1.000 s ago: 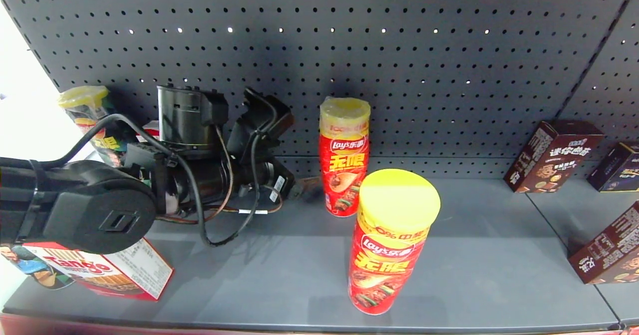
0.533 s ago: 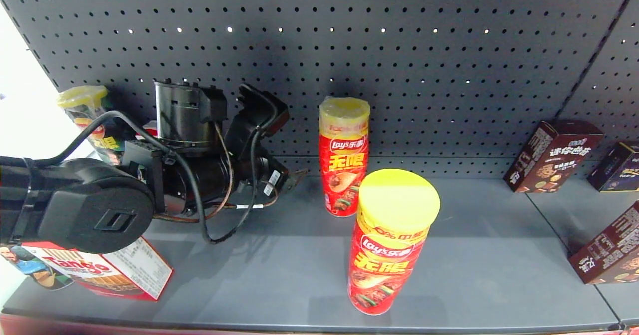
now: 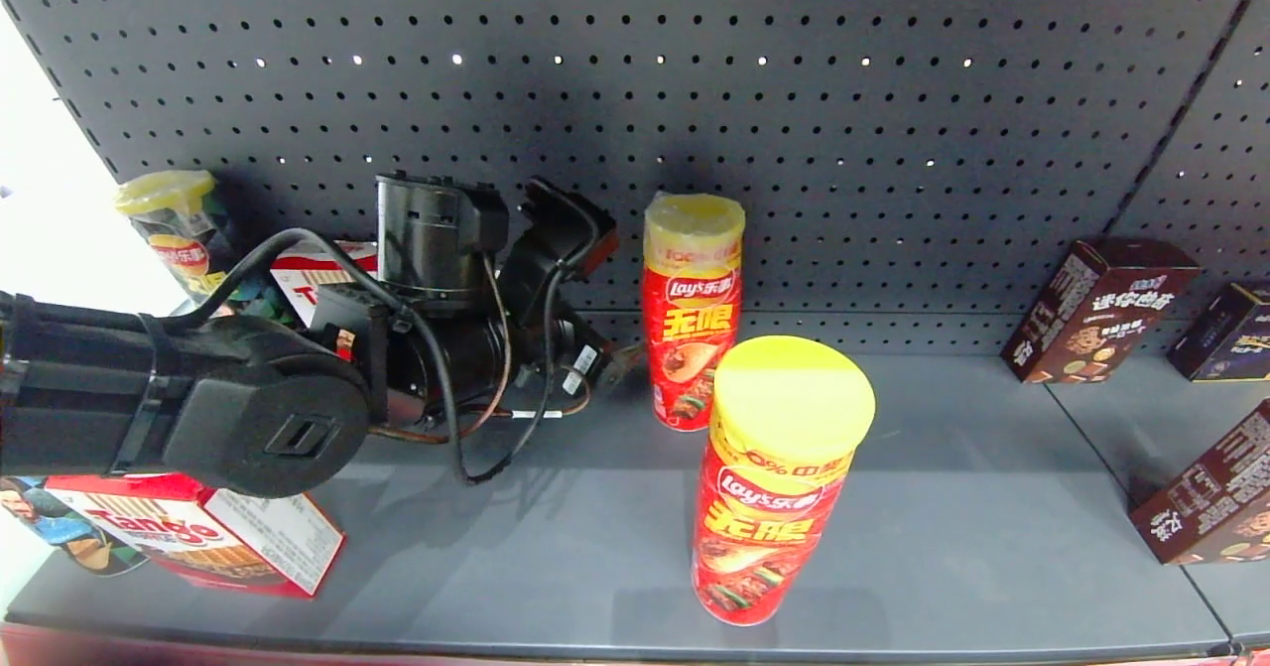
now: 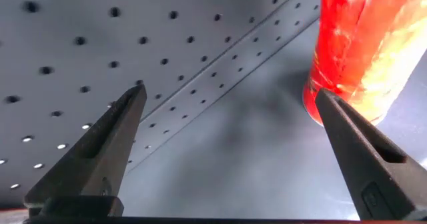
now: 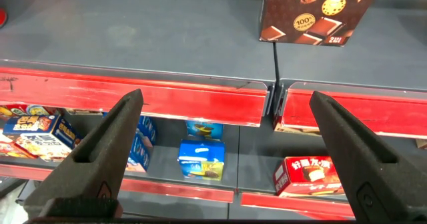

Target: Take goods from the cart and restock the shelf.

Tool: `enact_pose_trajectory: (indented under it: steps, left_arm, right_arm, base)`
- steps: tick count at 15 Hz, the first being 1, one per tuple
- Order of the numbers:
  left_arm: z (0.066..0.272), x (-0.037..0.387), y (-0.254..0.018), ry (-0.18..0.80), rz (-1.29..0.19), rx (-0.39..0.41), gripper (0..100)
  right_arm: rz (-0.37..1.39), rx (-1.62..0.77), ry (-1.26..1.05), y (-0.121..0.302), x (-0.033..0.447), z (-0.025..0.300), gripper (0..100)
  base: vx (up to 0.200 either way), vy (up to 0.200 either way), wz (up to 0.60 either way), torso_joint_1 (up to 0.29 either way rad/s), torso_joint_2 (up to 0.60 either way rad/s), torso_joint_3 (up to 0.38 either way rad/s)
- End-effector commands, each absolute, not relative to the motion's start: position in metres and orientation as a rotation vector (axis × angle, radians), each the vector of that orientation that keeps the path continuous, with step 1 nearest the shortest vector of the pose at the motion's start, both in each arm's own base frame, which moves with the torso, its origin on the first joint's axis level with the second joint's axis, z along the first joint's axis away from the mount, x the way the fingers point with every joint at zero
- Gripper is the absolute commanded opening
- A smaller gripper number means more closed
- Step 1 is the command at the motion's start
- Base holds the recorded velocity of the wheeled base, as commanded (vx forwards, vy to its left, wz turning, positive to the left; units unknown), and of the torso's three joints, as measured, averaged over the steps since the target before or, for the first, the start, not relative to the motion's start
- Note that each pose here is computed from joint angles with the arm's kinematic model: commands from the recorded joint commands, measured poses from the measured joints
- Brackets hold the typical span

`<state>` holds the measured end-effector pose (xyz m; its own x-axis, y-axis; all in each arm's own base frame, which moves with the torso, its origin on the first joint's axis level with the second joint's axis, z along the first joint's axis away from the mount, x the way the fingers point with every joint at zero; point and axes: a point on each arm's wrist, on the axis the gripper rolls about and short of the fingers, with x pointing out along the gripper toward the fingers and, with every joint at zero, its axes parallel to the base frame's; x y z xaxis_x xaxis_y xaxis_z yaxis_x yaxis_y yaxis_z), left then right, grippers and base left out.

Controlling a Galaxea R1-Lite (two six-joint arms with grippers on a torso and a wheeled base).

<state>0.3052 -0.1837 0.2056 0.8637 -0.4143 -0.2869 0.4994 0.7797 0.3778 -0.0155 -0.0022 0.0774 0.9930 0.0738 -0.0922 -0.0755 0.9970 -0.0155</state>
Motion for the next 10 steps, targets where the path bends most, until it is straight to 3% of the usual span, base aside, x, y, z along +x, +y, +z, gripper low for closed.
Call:
enact_pose_trajectory:
  steps: [1,10]
  left_arm:
    - [0.2010,0.3066,-0.1889,0.201,-0.509,0.465,100]
    - [0.2024,0.3120,-0.1984,0.184,-0.522,0.464,100]
  right_arm:
    - [0.076,-0.020,0.093,-0.0022,-0.0154,0.0775,100]
    - [0.076,-0.020,0.093,-0.0022,-0.0154,0.0775,100]
  base:
    - [0.000,0.000,0.00,0.000,0.00,0.000]
    - [0.000,0.000,0.00,0.000,0.00,0.000]
